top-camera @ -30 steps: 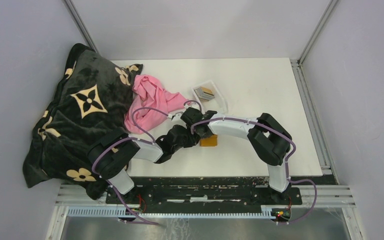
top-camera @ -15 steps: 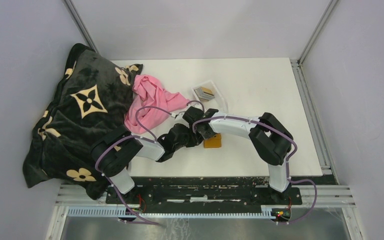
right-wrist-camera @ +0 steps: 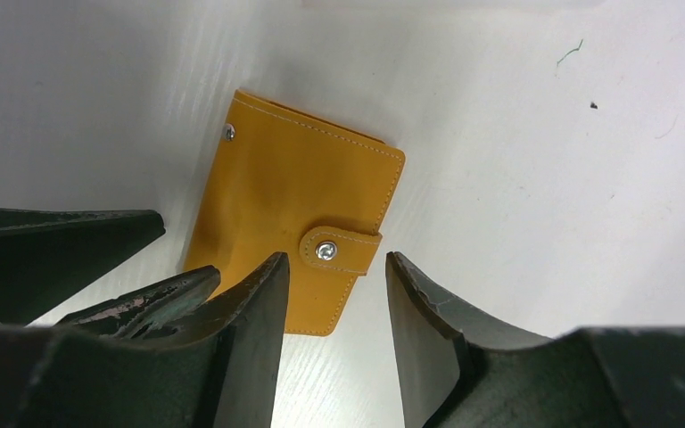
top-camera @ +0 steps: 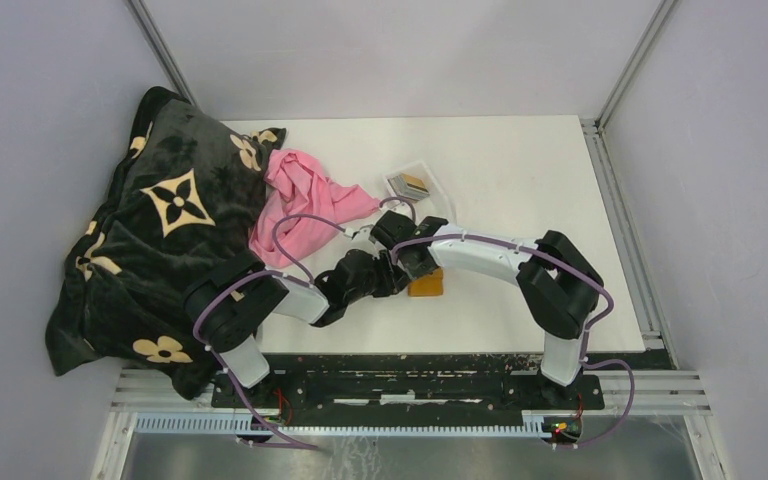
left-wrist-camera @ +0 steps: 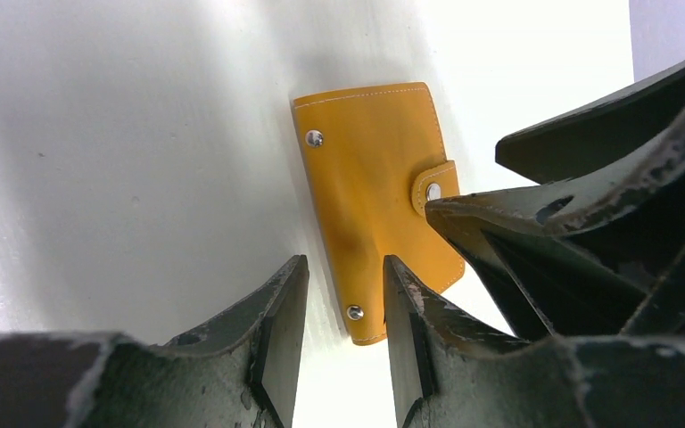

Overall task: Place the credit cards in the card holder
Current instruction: Open the card holder at the center of the board.

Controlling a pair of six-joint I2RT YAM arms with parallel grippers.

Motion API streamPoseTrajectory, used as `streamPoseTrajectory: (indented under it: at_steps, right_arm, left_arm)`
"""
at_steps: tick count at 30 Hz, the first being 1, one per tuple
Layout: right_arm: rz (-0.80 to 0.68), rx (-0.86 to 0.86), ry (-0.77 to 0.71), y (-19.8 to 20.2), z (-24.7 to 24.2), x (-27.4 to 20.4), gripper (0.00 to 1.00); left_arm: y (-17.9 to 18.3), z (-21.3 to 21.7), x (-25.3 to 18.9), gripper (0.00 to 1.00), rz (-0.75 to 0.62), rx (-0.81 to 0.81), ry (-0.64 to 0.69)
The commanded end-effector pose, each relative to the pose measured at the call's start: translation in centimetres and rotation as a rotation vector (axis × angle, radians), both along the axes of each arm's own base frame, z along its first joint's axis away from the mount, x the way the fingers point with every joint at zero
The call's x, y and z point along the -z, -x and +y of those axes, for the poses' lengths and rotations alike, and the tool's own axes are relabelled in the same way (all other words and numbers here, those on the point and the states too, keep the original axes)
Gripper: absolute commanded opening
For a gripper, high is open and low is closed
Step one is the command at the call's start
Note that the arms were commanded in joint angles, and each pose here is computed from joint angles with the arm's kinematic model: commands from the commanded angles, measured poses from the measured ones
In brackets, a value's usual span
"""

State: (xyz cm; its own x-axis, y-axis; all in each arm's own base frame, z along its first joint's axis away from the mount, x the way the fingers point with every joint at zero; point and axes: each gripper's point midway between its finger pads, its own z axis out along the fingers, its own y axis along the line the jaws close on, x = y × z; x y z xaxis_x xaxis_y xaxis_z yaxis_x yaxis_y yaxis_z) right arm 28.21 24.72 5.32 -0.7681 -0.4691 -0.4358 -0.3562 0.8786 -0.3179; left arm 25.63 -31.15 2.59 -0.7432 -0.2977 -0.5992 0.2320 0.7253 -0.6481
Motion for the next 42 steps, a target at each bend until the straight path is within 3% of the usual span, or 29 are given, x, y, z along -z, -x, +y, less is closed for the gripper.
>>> streamPoseTrajectory:
  at_steps: [1, 27, 42]
  right_arm:
    - [-0.009, 0.039, -0.026, 0.5, -0.6, -0.8, 0.51]
    - [0.008, 0.058, -0.005, 0.3, -0.6, 2.1, 0.51]
    - [0.061, 0.137, -0.017, -0.7, -3.5, 4.8, 0.50]
  left_arm:
    - [1.5, 0.2, 1.8, 0.45, 0.044, 0.043, -0.034]
    - [3.4, 0.7, 6.2, 0.41, 0.160, 0.067, -0.121]
    - [4.7, 2.3, 8.0, 0.39, 0.216, 0.025, -0.147]
